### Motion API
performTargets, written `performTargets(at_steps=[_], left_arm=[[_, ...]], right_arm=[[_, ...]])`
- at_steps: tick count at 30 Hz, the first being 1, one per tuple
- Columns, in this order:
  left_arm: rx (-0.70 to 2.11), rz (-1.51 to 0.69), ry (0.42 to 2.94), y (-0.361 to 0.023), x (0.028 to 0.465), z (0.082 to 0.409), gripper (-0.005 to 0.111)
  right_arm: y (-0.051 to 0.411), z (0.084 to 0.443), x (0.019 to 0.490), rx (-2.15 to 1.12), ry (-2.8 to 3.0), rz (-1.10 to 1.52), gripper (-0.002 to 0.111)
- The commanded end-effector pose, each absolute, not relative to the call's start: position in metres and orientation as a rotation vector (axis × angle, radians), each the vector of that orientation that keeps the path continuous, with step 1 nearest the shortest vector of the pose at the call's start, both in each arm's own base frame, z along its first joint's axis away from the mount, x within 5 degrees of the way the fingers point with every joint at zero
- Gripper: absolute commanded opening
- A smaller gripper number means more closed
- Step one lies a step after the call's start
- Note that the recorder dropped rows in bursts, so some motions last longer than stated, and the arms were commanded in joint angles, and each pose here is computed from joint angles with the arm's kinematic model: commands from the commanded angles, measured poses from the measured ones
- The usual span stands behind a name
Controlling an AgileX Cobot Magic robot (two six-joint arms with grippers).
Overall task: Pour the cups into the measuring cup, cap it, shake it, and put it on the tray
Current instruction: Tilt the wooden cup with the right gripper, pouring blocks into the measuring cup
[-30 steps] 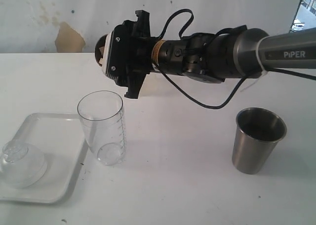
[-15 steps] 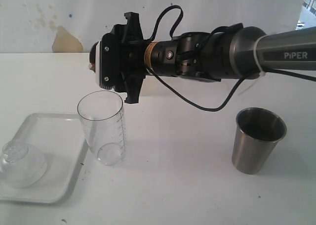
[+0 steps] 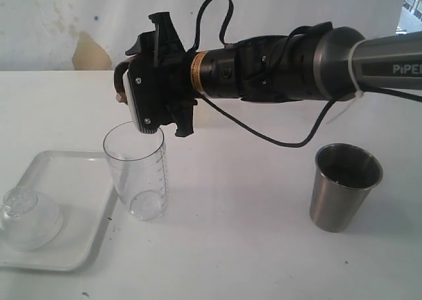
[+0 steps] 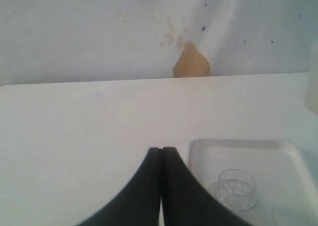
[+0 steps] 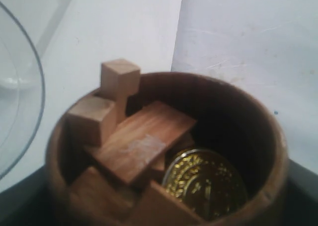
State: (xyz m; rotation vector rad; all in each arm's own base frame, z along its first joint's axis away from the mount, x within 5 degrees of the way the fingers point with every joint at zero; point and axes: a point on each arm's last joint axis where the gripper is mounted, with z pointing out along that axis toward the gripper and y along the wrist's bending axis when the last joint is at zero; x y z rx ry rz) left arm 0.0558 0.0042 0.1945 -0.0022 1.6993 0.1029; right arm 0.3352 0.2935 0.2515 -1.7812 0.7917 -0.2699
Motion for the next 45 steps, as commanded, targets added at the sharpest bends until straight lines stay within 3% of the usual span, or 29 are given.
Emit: performTargets(at_steps=[1, 45], left_arm=[[-0.003, 0.094, 1.693, 0.004, 0.056, 0.194, 0.0], [-0.003, 0.094, 1.693, 0.004, 0.056, 0.194, 0.0]], right_arm=[[0.293, 0.258, 0.334, -1.799, 0.742, -0.312, 0.0], [0.305, 0.253, 0.323, -2.027, 0.467, -0.707, 0.0]])
